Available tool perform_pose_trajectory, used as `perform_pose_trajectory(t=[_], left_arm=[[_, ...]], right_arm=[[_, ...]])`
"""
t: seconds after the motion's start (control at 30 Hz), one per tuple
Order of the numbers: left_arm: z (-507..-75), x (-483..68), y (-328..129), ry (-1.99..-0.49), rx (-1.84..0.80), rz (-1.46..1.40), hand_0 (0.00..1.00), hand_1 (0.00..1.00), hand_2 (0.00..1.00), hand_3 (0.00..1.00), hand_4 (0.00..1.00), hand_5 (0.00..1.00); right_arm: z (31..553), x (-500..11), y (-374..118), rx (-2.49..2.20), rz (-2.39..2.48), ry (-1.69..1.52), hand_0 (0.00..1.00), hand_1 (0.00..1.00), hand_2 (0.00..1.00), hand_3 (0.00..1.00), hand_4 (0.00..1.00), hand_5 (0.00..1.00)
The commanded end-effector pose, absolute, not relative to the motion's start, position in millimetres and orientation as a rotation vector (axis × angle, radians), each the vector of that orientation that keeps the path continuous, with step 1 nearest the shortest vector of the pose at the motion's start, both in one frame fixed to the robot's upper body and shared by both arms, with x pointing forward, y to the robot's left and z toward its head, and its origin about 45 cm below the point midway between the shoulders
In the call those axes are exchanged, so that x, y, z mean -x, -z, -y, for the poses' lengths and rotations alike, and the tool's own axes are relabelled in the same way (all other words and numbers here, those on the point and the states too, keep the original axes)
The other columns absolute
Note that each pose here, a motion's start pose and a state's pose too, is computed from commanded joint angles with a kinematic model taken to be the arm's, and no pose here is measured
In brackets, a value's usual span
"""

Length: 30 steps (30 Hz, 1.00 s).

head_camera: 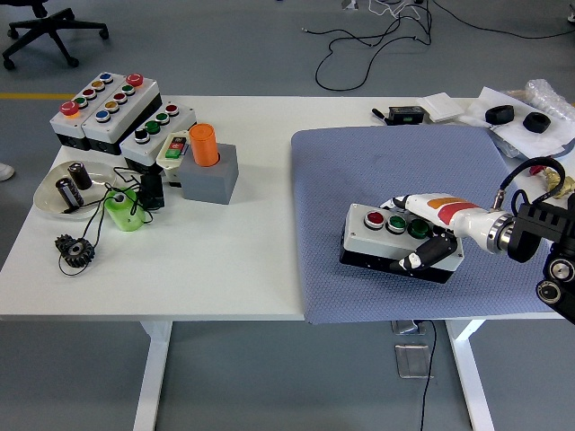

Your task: Pick up the button,place it on the desk,press the button,press the button

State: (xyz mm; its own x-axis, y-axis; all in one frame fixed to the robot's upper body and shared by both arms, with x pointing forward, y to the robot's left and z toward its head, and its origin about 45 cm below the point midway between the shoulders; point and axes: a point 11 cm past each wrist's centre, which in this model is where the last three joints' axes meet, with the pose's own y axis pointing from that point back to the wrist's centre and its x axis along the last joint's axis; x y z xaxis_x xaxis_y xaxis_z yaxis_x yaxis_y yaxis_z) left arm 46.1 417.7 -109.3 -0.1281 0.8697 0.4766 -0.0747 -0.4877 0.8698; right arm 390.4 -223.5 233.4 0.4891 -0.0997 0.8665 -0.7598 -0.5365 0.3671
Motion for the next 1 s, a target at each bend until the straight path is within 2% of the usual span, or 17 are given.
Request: perform_pose_trajectory(t=[0.33, 0.37, 0.5, 0.53, 0.73, 0.77, 0.93, 0.97, 1.0], left_arm=[[-417.3, -45.7, 109.5, -1.703, -1.433, -0.924, 0.611, 0.525, 0.504, 0.474, 0.287, 0.996], [-417.3, -45.7, 109.5, -1.702, -1.433, -0.924, 0.611, 0.525, 0.504, 0.474, 0.286, 0.995], [-416.9, -46.0, 109.5, -1.704, -1.433, -0.923, 0.611, 0.525, 0.504, 0.474, 0.286, 0.995], [-416.9, -46.0, 109.5, -1.704, -1.433, -0.923, 0.611, 0.523, 0.504, 0.472, 0.286, 0.995], [-416.1, -45.5, 109.8, -1.701, -1.435, -0.923, 0.611, 0.523, 0.504, 0.472, 0.286, 0.995], [-416.0, -45.4, 109.9, -1.701, -1.435, -0.924, 0.611, 0.525, 0.504, 0.473, 0.286, 0.995], [-415.7, -44.9, 110.0, -1.699, -1.437, -0.923, 0.611, 0.525, 0.504, 0.473, 0.286, 0.995], [-415.8, -44.8, 110.0, -1.7, -1.437, -0.923, 0.611, 0.524, 0.504, 0.472, 0.285, 0.994], [-415.9, -44.8, 109.9, -1.701, -1.437, -0.923, 0.611, 0.524, 0.504, 0.472, 0.285, 0.994]], right_arm=[[222.1, -404.0, -228.7, -1.882, 0.643, -1.224, 0.349, 0.225, 0.314, 0.403, 0.5, 0.002], [223.4, -405.3, -228.4, -1.88, 0.645, -1.238, 0.363, 0.237, 0.33, 0.448, 0.47, 0.002], [231.6, -407.9, -226.2, -1.892, 0.656, -1.26, 0.363, 0.237, 0.33, 0.448, 0.47, 0.002], [232.1, -408.0, -226.1, -1.892, 0.655, -1.262, 0.385, 0.239, 0.34, 0.453, 0.533, 0.002], [235.1, -408.9, -225.5, -1.878, 0.647, -1.315, 0.385, 0.239, 0.34, 0.453, 0.533, 0.002], [235.4, -408.8, -225.1, -1.873, 0.64, -1.325, 0.437, 0.328, 0.42, 0.499, 0.475, 0.002], [237.2, -409.5, -221.2, -1.836, 0.592, -1.361, 0.437, 0.328, 0.42, 0.499, 0.475, 0.002], [237.4, -409.6, -220.5, -1.828, 0.581, -1.367, 0.549, 0.496, 0.529, 0.569, 0.551, 0.002], [237.6, -409.7, -219.6, -1.821, 0.57, -1.369, 0.549, 0.496, 0.529, 0.569, 0.551, 0.002]])
